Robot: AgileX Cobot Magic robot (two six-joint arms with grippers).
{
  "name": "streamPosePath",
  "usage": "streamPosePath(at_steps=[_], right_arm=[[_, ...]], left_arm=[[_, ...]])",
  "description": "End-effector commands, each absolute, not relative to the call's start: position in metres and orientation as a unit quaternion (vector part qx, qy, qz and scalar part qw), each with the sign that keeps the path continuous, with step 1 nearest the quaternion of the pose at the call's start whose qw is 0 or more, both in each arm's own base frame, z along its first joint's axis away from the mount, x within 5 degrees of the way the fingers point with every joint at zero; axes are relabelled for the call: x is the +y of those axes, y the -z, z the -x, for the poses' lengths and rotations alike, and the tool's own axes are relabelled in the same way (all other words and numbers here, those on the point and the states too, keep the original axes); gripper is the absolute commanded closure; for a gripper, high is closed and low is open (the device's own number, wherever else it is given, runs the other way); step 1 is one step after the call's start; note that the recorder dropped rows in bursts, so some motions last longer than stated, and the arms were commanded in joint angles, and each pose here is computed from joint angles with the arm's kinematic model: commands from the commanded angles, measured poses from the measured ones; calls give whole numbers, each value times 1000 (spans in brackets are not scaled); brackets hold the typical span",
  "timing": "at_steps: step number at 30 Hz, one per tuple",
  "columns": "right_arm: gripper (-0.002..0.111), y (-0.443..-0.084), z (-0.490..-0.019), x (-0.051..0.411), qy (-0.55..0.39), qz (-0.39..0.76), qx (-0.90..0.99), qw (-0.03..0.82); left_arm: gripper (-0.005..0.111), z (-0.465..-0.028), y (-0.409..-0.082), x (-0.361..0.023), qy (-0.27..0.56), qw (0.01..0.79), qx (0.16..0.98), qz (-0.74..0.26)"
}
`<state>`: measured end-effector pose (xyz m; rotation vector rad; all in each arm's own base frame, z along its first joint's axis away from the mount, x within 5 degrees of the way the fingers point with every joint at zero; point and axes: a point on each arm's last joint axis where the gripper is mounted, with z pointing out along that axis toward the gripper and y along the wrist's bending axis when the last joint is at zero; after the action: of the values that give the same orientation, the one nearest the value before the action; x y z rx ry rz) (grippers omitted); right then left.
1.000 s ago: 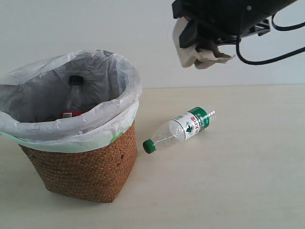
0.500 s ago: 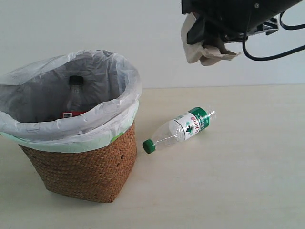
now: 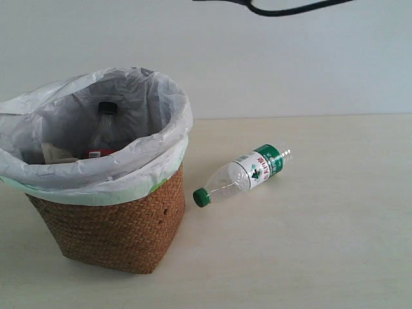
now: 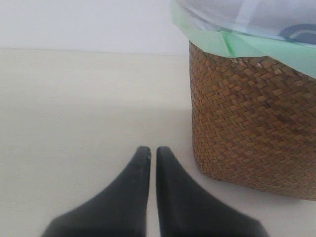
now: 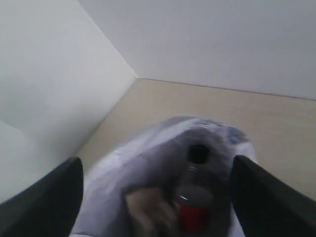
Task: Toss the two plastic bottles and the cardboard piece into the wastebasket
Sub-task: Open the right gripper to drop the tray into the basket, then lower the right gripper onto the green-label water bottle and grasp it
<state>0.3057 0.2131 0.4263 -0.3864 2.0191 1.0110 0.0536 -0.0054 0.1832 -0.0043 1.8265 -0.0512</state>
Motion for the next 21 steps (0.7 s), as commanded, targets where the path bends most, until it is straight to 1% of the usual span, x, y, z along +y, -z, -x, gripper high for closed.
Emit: streamPosePath(at_steps=[1,2,5,7,13,16,21], right_arm=[[35,-405,-321,176,-254,135,877,386],[35,-397,-325,163,-187,124,900,374],[35,-386,-331,150,-111,97,922,357],[35,-379,-335,146,-87,80,928,353],[35,-349,-353,154,-92,37,939,328],[35,-323,-367,160,-91,11,949,301],[35,-279,-390,171,-86,3,957,278]], left_arm=[[103,-54,-182,-5,19,610,792,0],[103,-54,-182,-5,19,610,792,0],[103,-54,-182,-5,19,610,792,0],[103,-54,-182,-5,19,610,792,0],[103,-54,-182,-5,19,610,792,0],[103,-54,-182,-5,19,610,792,0],[103,-54,-182,-5,19,610,792,0]])
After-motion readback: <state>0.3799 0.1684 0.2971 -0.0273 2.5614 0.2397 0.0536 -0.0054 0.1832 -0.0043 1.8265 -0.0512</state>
